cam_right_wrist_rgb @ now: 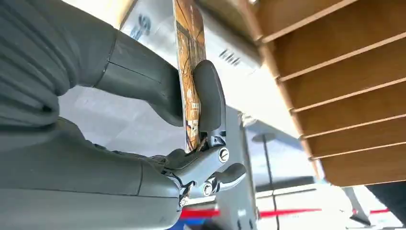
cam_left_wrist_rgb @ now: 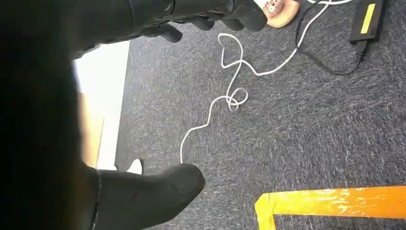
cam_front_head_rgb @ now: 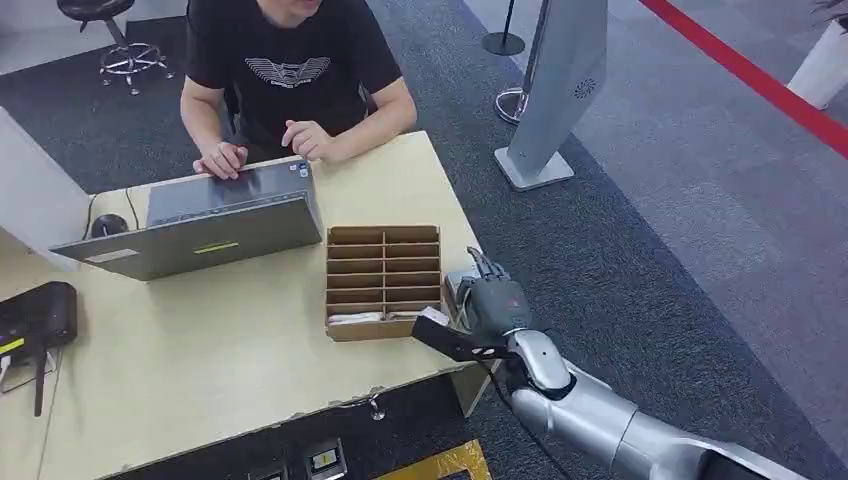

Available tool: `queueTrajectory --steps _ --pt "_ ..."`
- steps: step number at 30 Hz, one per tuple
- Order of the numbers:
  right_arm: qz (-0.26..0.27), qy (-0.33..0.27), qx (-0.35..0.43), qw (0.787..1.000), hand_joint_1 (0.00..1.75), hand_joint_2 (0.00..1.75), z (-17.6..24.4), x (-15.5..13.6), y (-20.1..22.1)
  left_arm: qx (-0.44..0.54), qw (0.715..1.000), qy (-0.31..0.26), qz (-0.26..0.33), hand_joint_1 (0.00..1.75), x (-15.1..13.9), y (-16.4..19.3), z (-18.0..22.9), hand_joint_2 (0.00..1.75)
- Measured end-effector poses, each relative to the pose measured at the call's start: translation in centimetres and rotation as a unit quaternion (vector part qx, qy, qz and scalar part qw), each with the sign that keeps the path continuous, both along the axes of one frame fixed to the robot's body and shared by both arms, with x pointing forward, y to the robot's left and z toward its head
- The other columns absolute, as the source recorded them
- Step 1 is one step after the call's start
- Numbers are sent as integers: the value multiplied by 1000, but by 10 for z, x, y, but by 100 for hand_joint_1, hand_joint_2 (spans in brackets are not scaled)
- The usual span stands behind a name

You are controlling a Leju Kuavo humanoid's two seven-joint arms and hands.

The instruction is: Pass the card to the sensor for recognition and then transmit it.

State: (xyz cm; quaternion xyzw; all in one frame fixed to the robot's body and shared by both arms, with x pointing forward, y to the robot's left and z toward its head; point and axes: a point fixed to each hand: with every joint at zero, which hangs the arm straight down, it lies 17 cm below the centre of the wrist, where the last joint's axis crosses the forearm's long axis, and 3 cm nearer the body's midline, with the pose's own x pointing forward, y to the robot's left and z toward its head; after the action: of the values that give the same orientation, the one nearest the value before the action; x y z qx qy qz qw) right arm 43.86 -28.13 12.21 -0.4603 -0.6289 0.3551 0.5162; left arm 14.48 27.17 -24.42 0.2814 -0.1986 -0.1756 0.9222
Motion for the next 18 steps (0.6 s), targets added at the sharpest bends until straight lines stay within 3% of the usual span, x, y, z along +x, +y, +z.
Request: queueTrajectory --steps 11,18 --pt "-93 -72 -75 990 175 175 29 -4 -55 5 1000 0 -14 0 1 -1 1 175" --pt "-103 -63 -80 990 175 175 24 -4 -67 7 1000 -1 -15 0 2 -1 1 175"
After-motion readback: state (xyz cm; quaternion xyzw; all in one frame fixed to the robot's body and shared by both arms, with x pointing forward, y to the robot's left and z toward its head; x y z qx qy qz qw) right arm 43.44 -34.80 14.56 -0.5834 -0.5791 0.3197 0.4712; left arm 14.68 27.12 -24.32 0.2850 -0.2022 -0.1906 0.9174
